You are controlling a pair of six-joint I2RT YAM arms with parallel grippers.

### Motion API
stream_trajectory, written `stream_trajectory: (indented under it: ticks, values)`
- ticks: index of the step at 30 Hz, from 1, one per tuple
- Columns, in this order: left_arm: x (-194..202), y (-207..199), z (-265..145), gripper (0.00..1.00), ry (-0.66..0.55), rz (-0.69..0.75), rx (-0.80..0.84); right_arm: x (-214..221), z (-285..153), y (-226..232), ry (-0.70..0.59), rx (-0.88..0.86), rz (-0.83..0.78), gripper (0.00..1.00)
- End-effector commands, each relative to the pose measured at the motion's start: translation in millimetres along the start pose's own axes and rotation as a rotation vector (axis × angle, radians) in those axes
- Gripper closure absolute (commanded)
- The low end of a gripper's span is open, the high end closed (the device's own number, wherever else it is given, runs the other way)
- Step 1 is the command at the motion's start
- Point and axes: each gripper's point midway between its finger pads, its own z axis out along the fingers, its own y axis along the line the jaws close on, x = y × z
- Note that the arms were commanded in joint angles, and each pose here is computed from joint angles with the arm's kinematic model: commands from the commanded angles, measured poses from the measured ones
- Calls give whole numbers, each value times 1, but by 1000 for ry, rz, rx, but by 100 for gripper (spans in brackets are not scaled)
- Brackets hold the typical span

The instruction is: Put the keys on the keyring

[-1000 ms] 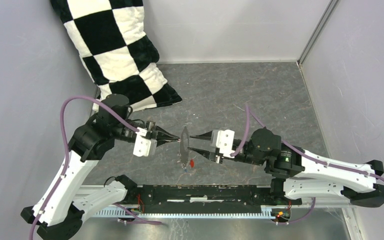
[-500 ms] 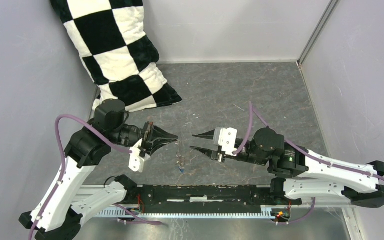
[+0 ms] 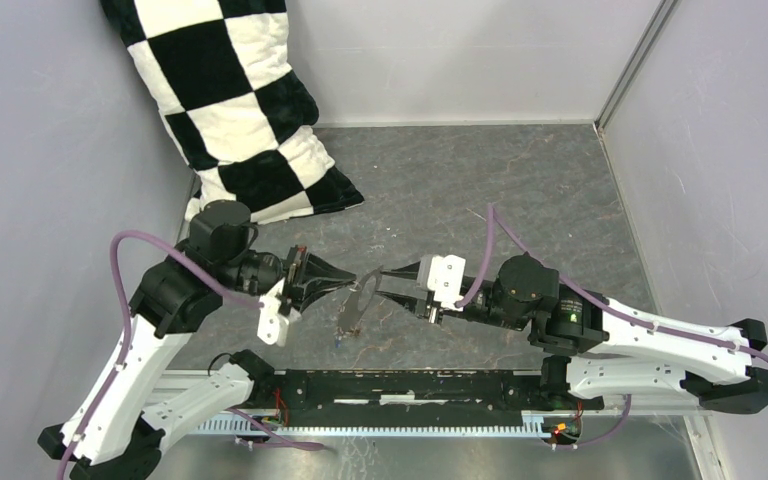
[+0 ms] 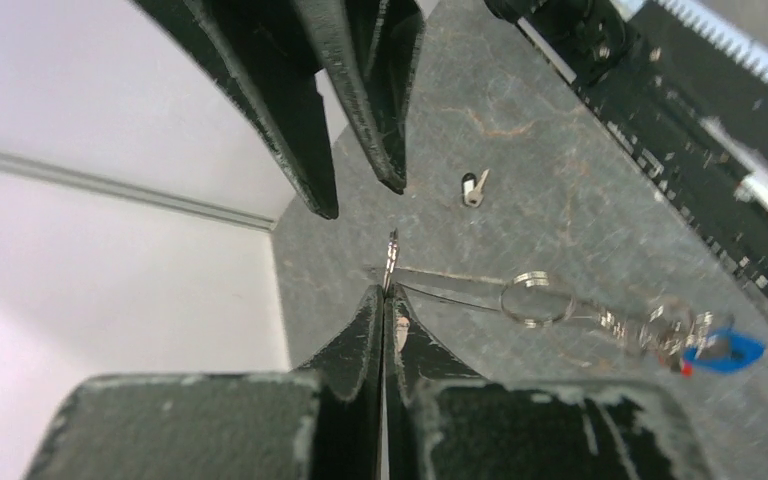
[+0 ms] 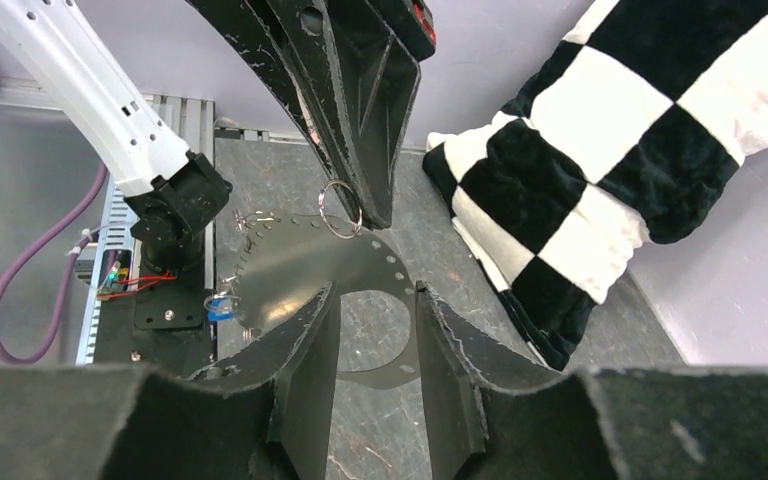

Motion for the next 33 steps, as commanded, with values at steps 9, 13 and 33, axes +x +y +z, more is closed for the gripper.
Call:
stream_trajectory:
  ticks: [9,13,33]
  values:
    - [-22,39,8,98,-147,-627,-153,-32,-15,-20,-92,94,29,61]
    - [-25,42,10,98,-182,-766,-167,-35,-21,-24,-103,115,38,61]
    - [-36,38,12,98,-273,-901,-169,-55,-9,-33,-206,121,166,65]
